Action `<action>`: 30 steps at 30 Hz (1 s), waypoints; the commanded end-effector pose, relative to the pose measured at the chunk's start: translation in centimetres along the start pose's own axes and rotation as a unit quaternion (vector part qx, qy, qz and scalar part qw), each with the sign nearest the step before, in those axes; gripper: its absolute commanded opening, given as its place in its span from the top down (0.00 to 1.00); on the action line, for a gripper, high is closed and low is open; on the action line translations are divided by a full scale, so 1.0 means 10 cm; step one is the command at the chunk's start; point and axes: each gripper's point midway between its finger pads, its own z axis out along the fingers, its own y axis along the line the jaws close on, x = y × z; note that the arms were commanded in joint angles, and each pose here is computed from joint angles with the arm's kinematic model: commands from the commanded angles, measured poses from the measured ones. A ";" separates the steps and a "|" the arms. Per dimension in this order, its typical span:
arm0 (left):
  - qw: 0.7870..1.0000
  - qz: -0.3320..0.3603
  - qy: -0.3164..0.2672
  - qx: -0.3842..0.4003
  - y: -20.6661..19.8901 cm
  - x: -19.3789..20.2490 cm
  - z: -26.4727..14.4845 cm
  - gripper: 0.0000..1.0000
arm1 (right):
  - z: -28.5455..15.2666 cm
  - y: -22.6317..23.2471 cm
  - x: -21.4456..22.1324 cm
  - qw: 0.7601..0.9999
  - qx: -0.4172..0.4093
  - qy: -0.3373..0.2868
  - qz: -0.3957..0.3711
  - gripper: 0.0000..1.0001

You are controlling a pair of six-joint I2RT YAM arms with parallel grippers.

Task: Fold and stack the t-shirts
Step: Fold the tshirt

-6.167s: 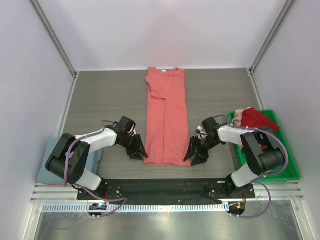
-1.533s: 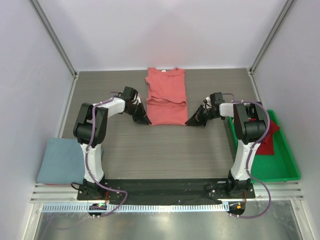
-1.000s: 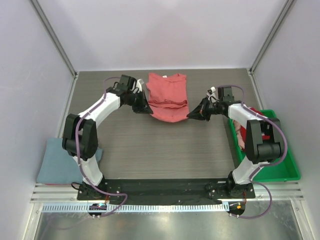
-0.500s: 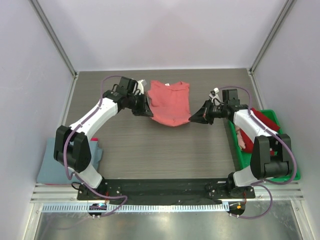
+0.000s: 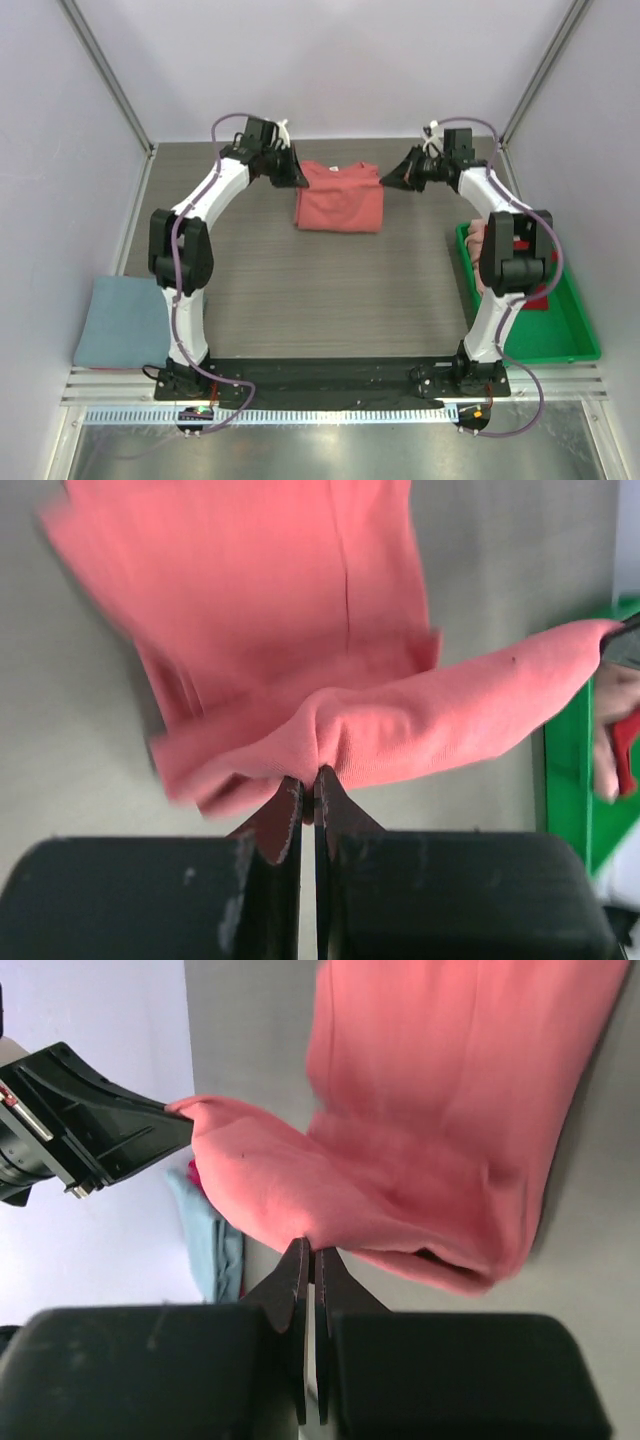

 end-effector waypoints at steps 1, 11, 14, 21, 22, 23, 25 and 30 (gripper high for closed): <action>0.994 0.064 -0.088 0.007 -0.05 -0.73 0.02 1.00 | 0.16 0.13 -0.75 0.994 -0.021 -0.064 -0.086 0.98; 0.952 0.122 -0.246 -0.133 0.45 -1.83 0.24 0.41 | 0.59 0.37 -1.70 0.965 -0.057 -0.142 -0.215 0.34; 0.955 0.106 -0.234 -0.148 0.54 -1.72 0.15 0.39 | 0.50 0.43 -1.59 0.962 -0.062 -0.128 -0.232 0.34; 0.991 0.074 -0.092 -0.058 0.65 -1.00 0.45 0.35 | 0.58 0.32 -1.13 0.976 -0.067 -0.070 -0.196 0.37; 0.997 0.052 -0.060 -0.024 0.64 -0.81 0.51 0.35 | 0.62 0.23 -1.12 0.978 -0.052 -0.070 -0.192 0.37; 0.998 0.038 -0.049 -0.005 0.62 -0.74 0.52 0.35 | 0.65 0.17 -1.12 0.978 -0.044 -0.069 -0.192 0.37; 0.999 0.003 -0.030 0.031 0.61 -0.60 0.58 0.36 | 0.68 0.07 -1.17 0.977 -0.025 -0.072 -0.200 0.37; 0.999 -0.028 -0.025 0.028 0.82 -0.55 0.68 0.37 | 0.83 -0.08 -1.21 0.976 -0.014 -0.064 -0.206 0.39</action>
